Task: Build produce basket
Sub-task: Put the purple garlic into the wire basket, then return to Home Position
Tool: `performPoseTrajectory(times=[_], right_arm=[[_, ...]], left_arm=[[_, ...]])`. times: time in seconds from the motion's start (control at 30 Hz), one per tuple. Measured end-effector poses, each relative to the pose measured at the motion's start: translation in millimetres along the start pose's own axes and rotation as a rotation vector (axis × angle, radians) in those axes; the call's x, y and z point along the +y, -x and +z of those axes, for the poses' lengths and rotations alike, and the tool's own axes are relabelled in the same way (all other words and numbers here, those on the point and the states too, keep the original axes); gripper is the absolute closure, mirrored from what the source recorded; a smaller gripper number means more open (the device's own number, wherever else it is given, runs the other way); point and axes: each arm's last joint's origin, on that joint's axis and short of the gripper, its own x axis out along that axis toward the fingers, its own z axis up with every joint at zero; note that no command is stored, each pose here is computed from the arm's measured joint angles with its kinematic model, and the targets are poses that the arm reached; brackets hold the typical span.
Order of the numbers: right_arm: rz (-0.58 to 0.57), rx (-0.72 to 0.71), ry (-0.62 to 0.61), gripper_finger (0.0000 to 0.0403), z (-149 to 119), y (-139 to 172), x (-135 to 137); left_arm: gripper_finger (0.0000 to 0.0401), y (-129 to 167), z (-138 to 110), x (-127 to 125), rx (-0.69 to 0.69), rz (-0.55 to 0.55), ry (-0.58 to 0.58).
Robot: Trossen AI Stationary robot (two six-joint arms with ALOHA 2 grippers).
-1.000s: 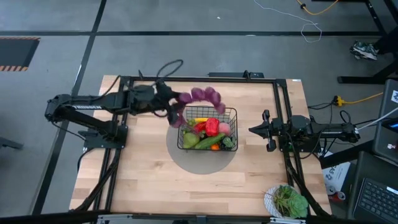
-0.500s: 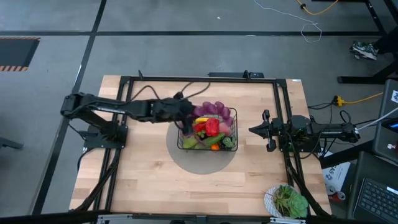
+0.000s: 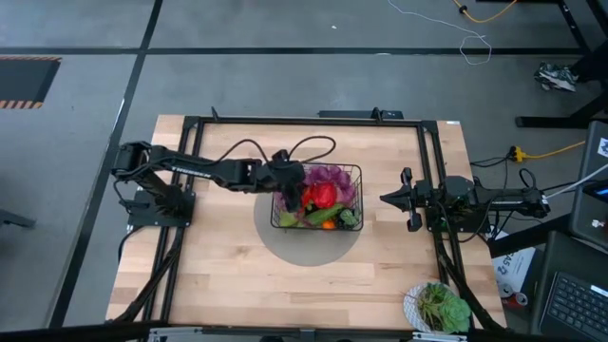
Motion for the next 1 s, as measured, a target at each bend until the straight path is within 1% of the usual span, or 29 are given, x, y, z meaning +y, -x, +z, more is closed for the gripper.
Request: performPoseTrajectory(times=[0.07,0.17,0.27,0.43,0.6,0.63,0.73,0.83,1.0], right_arm=[[0.0,0.0,0.0,0.04,0,0,0],[0.0,0.0,0.0,0.04,0,0,0],[0.0,0.0,0.0,0.04,0,0,0],[0.0,0.0,0.0,0.04,0,0,0],[0.0,0.0,0.0,0.04,0,0,0],[0.0,0.0,0.0,0.04,0,0,0],[0.0,0.0,0.0,0.04,0,0,0],[0.0,0.0,0.0,0.04,0,0,0],[0.0,0.0,0.0,0.04,0,0,0]], left_arm=[[0.0223,0,0,1,0.0,0.027,0.023],[0.0216,0,0,1,-0.004,0.032,0.048],[0.0199,7,5,3,-0.03,0.034,0.077],[0.0172,8,12,3,-0.045,0.035,0.085],[0.0172,10,14,0,-0.055,0.025,0.068],[0.0172,12,15,1,-0.06,0.026,0.071],[0.017,16,24,2,-0.099,0.048,0.13],[0.0167,16,24,4,-0.093,0.082,0.131],[0.0169,16,25,3,-0.096,0.067,0.128]])
